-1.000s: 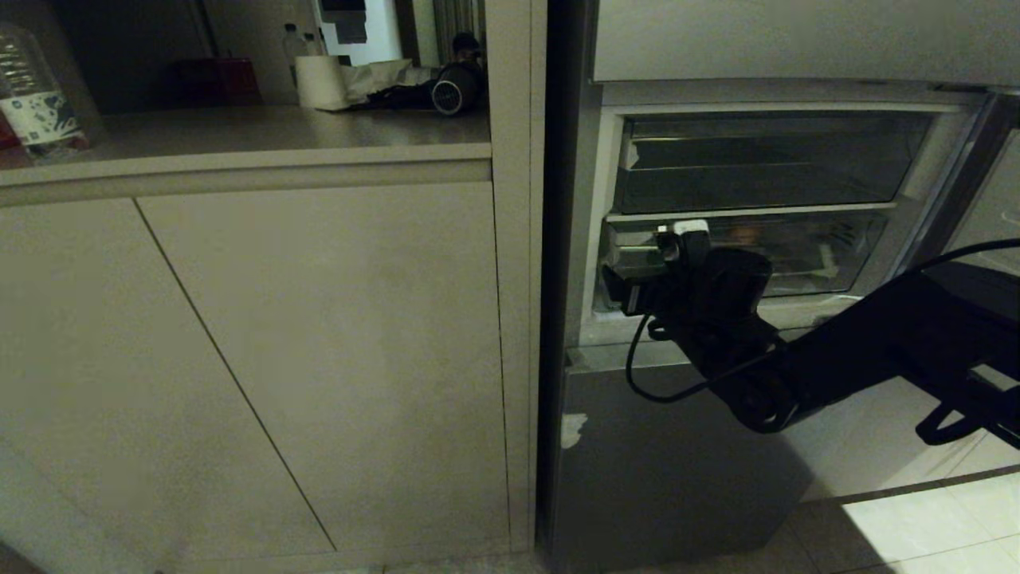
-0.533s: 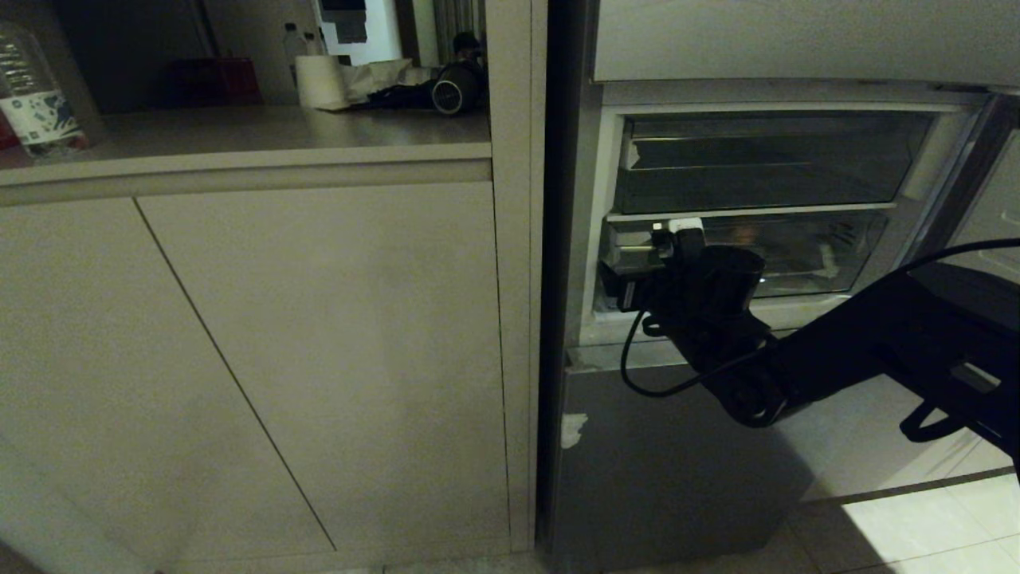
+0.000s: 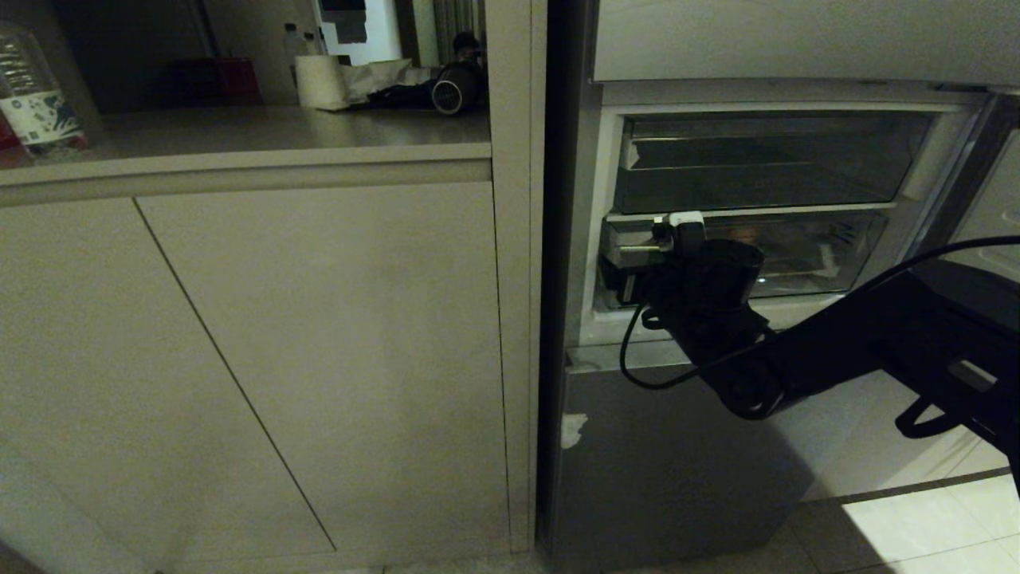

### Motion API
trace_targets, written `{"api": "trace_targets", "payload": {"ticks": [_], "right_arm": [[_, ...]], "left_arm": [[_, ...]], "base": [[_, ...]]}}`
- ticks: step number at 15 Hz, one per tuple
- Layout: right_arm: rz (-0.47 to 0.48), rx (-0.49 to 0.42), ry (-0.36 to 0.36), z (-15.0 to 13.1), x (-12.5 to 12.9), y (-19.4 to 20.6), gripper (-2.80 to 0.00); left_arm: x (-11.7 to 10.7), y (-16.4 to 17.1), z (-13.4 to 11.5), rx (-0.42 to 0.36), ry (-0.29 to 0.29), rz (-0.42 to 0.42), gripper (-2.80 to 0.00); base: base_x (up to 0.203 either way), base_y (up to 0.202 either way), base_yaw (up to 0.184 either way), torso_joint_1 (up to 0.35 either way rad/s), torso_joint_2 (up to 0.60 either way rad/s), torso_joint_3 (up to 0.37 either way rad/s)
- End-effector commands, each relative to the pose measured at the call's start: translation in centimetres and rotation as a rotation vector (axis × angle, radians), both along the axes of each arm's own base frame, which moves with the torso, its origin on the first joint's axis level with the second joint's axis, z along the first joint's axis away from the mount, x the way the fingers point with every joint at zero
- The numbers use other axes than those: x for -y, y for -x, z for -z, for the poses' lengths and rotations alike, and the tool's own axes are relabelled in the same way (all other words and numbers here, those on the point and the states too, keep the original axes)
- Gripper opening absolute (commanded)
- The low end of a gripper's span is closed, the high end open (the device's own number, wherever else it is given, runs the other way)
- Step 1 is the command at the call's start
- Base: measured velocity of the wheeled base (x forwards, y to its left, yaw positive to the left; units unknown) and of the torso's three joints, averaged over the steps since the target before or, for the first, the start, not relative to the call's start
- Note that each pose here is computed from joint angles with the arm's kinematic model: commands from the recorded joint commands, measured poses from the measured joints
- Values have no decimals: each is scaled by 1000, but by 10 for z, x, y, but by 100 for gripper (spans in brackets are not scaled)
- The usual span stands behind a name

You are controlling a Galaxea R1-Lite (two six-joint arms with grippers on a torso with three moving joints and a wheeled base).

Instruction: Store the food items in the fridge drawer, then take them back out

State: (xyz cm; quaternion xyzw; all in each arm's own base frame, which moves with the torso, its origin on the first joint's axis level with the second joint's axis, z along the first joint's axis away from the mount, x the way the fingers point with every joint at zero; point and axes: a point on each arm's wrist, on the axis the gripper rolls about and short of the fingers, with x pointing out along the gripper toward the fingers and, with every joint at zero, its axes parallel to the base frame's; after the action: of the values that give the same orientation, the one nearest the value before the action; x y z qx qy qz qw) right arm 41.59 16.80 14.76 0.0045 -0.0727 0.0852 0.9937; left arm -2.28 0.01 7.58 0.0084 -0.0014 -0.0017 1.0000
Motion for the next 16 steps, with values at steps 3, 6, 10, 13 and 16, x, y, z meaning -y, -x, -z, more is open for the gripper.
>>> {"api": "trace_targets", "payload": {"ticks": [3,6,10,13,16], "right_arm": [[3,10,-4,-3,0,-3,0],[8,8,-3,-1,0,-6,0],[10,15,-6,1,0,-11,0],[15,12,-6,6,0,-16,0],[17,9,-7,8,1,-18,0]], "left_arm": [[0,0,0,-1,0,0,-280],[0,0,0,-1,0,0,-280],[0,0,0,-1,0,0,-280],[0,0,0,-1,0,0,-280],[0,0,0,-1,0,0,-280]], "base": [[0,0,0,0,0,0],[0,0,0,0,0,0],[0,0,0,0,0,0],[0,0,0,0,0,0],[0,0,0,0,0,0]]}}
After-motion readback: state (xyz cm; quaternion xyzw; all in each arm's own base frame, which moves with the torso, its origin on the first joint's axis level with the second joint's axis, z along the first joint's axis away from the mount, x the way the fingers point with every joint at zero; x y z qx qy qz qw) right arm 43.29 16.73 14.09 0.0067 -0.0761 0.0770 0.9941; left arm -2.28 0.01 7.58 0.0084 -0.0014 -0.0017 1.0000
